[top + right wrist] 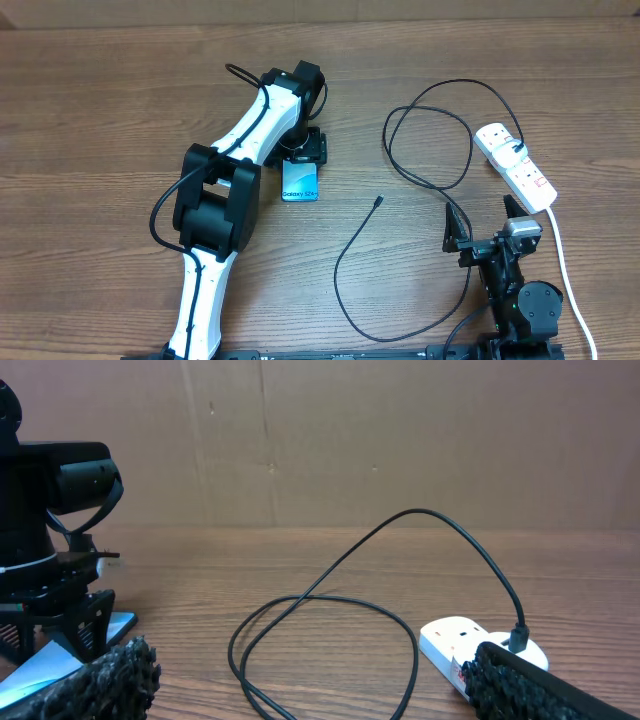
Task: Plug charger to phone and switch on socket
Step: 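Close the left gripper on the smartphone's long edges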
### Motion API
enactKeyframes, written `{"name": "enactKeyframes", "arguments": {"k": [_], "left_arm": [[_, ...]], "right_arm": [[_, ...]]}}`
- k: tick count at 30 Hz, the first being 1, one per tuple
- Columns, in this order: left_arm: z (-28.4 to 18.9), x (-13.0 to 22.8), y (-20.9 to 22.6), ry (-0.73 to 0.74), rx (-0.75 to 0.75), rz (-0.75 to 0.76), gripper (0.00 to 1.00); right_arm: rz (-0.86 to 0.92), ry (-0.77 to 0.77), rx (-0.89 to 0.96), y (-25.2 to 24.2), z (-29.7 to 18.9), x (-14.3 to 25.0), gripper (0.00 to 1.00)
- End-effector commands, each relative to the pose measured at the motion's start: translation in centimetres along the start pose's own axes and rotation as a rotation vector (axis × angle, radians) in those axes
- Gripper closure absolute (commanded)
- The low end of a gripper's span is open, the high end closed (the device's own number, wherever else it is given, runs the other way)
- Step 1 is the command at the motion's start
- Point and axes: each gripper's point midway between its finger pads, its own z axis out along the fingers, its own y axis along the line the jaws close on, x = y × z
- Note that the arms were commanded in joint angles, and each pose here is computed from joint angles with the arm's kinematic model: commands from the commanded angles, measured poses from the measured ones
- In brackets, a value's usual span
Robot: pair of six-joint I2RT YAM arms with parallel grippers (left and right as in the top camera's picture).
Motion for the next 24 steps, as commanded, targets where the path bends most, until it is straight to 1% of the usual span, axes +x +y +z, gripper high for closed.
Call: {"name": "enactKeyframes", "arguments": {"k": [1, 2, 4, 6, 8, 9, 16, 21, 24], "left_arm": [[5.39, 3.03, 1.32, 0.160, -0.066, -0.003, 0.23], [5.39, 3.04, 1.33, 0.160, -0.066, -0.003, 0.24], [5.37, 3.11, 1.35, 0.163, -0.067, -0.004, 0.23], [5.37, 3.14, 1.37, 0.164, -0.068, -0.003, 0.12], [5.37, 3.14, 1.37, 0.164, -0.068, -0.003, 0.06], [5.36, 3.16, 1.38, 0.165, -0.068, -0.001, 0.00], [5.35, 3.30, 1.21, 0.172, -0.057, 0.008, 0.00], [5.33, 3.49, 0.98, 0.182, -0.042, 0.045, 0.00], [5.34, 3.52, 0.92, 0.182, -0.042, 0.054, 0.05]], "right_arm": [[0.003, 0.001, -0.003, 0.08, 0.03, 0.29, 0.00], [0.003, 0.001, -0.003, 0.08, 0.03, 0.29, 0.00], [0.003, 0.001, -0.003, 0.08, 0.03, 0.29, 0.00], [0.003, 0.001, -0.003, 0.08, 0.03, 0.29, 0.00], [0.003, 0.001, -0.003, 0.08, 0.03, 0.29, 0.00], [0.003, 0.001, -0.003, 0.08, 0.03, 0.29, 0.00], [0.003, 0.001, -0.003, 0.08, 0.03, 0.29, 0.00], [0.003, 0.001, -0.003, 0.08, 0.03, 0.29, 0.00], [0.003, 0.001, -0.003, 0.08, 0.03, 0.29, 0.00]]}}
